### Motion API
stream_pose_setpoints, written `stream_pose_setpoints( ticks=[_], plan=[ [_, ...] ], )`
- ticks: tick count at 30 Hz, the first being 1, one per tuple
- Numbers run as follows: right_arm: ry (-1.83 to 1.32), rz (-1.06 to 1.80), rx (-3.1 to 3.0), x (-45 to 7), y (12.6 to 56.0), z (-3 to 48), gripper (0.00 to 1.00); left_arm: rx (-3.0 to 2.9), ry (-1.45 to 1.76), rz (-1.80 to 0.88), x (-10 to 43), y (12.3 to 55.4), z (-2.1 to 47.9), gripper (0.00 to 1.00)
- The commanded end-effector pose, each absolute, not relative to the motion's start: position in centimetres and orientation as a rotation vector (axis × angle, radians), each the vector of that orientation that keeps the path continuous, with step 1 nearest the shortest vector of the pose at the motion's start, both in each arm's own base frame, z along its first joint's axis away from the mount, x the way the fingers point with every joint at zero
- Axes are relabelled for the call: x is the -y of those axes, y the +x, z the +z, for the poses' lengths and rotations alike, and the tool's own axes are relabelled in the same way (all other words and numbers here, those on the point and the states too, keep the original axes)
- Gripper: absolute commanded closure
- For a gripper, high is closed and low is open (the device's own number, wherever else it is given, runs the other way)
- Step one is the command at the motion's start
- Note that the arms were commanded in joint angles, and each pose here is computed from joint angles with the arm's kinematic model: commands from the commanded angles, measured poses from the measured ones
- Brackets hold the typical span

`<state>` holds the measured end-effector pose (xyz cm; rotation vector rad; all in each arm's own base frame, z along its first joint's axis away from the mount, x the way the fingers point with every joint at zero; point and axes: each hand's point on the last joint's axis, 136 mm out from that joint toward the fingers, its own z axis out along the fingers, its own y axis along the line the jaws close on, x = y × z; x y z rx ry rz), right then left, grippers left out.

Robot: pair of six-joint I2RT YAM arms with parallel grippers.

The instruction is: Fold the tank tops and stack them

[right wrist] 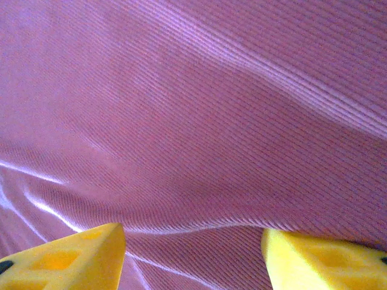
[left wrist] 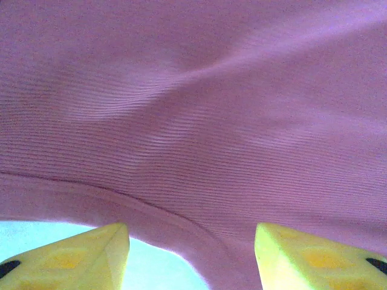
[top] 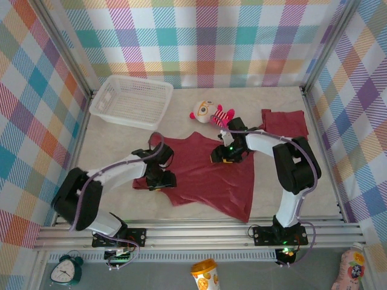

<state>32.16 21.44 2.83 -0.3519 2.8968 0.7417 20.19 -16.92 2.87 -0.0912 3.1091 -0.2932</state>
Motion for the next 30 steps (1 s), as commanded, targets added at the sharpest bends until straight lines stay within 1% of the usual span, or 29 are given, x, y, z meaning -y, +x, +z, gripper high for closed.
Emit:
stream_pose_setpoints(
  ticks=[1,4,9,12,16,18,21,23,25,27,30],
  plan=[
    [-0.274,0.583,-2.997,-17.1,31.8,0.8,0.35,-3.169,-0.043,-0.203,15.9,20.0,0.9,0.44],
    [-0.249,0.649,-2.957,-16.8,32.8,1.7,0.33,-3.191,-0.039,-0.138,14.5,19.8,-0.2,0.45],
    [-0.407,0.696,-2.827,-18.3,33.8,5.5,0.32,-3.178,-0.039,-0.069,12.9,20.5,0.9,0.45],
    [-0.596,0.709,-2.777,-19.8,32.2,7.2,0.33,-3.175,-0.016,0.019,11.6,20.9,1.9,0.45],
    [-0.905,0.683,-2.699,-20.8,28.6,8.3,0.35,-3.158,0.004,0.093,10.2,21.8,3.5,0.44],
    [-1.022,0.686,-2.649,-21.3,26.7,8.8,0.38,-3.150,-0.013,0.034,10.7,22.3,4.5,0.43],
    [-1.218,0.682,-2.567,-22.5,23.0,9.3,0.43,-3.151,-0.062,-0.150,12.9,22.3,6.0,0.42],
    [-1.376,0.648,-2.531,-22.8,20.2,8.7,0.46,-3.143,-0.097,-0.309,14.8,22.0,6.7,0.42],
    [-1.493,0.597,-2.510,-22.6,18.3,7.6,0.49,-3.139,-0.115,-0.437,16.4,21.5,6.8,0.42],
    [-1.556,0.547,-2.500,-22.3,17.6,6.4,0.54,-3.142,-0.112,-0.482,17.0,21.4,6.2,0.42],
    [-1.626,0.488,-2.504,-22.6,17.7,5.0,0.57,-3.167,-0.077,-0.406,16.7,22.1,4.5,0.42]
  ],
)
